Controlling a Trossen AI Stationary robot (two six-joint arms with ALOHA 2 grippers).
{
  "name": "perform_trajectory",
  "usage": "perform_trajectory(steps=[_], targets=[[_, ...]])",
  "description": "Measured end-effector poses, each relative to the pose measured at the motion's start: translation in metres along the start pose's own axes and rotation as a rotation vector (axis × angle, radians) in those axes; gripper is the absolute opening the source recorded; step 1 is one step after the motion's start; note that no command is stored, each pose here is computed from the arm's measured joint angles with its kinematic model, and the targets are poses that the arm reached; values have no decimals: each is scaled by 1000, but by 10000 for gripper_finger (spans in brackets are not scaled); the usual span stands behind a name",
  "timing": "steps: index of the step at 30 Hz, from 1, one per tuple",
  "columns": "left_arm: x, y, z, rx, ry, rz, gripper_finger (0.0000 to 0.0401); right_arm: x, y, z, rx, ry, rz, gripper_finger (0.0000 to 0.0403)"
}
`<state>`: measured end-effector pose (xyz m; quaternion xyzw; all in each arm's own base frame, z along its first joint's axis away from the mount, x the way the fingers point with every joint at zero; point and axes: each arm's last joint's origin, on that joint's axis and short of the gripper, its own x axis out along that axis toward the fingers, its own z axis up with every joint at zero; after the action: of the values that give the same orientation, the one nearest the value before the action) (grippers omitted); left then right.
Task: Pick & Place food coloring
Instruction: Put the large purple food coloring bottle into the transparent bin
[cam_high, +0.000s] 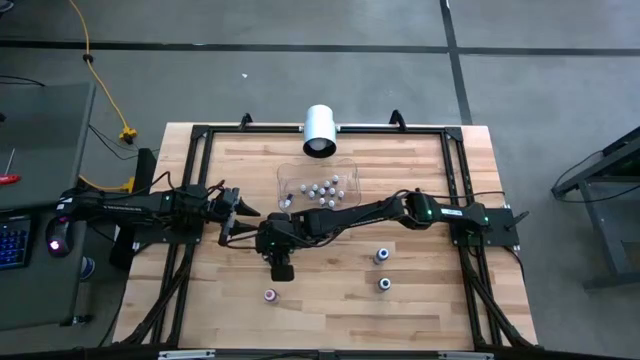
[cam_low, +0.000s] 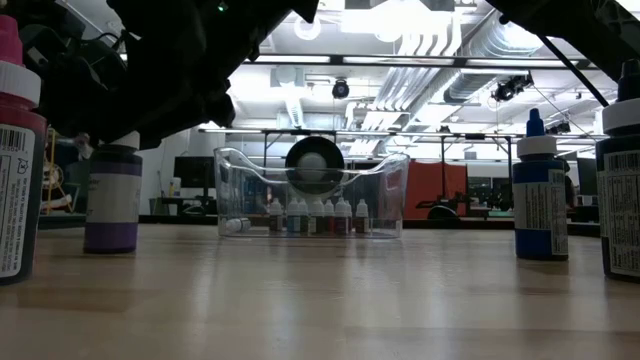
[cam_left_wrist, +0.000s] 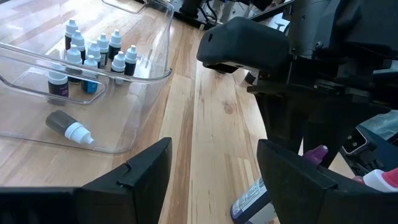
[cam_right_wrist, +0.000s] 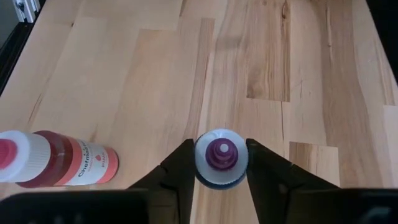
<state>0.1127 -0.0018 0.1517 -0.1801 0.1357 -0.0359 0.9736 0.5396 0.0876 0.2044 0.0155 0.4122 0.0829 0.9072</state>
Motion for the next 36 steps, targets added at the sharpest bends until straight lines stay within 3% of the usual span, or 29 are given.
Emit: perform_trajectory(steps=[24,36], targets=[[0,0,0,0,0,0,234,-3,1,3,50,-23,4,111],[0,0,0,0,0,0,234,-54,5,16,128,5,-30,111]])
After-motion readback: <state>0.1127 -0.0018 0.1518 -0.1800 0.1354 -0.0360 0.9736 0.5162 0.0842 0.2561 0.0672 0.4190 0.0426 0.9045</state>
